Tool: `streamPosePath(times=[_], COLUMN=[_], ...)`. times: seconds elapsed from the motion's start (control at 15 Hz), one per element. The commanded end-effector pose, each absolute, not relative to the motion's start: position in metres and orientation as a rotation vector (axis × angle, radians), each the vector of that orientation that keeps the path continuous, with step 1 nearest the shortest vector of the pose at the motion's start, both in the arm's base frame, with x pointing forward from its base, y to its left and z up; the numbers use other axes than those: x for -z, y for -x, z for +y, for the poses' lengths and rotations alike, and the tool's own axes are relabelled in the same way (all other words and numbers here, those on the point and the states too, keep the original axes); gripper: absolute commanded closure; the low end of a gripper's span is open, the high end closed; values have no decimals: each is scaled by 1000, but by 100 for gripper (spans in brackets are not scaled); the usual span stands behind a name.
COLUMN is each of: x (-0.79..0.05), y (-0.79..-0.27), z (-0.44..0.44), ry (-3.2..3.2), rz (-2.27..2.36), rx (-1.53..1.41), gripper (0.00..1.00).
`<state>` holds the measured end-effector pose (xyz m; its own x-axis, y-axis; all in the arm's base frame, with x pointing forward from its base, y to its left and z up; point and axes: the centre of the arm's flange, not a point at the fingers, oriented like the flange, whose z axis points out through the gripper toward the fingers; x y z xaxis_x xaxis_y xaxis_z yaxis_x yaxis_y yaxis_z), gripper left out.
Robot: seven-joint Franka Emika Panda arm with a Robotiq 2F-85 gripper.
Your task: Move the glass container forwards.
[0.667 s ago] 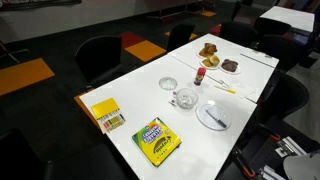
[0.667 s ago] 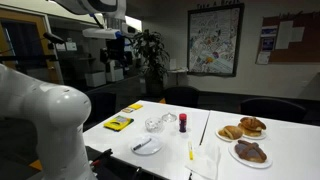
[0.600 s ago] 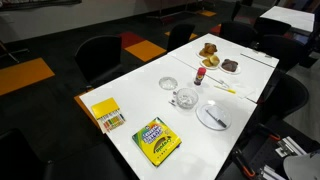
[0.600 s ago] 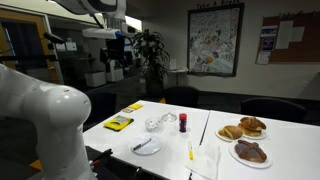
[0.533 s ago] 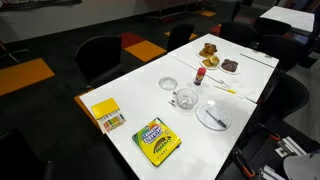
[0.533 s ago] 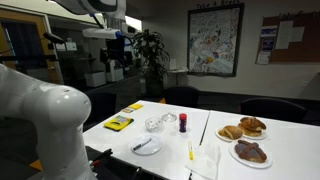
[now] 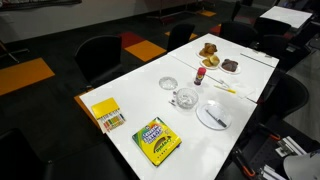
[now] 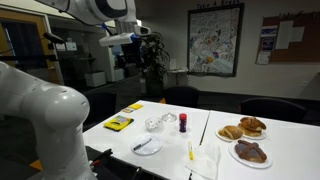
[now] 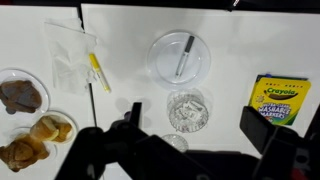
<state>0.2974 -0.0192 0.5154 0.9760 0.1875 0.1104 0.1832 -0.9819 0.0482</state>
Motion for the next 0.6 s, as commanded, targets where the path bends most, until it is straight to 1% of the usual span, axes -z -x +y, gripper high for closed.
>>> streamPosePath(times=[0.0, 0.27, 0.53], x=[-467, -425, -393], y=[-338, -373, -409], z=[-71, -137, -176], ry=[-3083, -3188, -3292], rz=[182, -116, -254], rx=[-259, -378, -409], gripper=[0, 0, 0])
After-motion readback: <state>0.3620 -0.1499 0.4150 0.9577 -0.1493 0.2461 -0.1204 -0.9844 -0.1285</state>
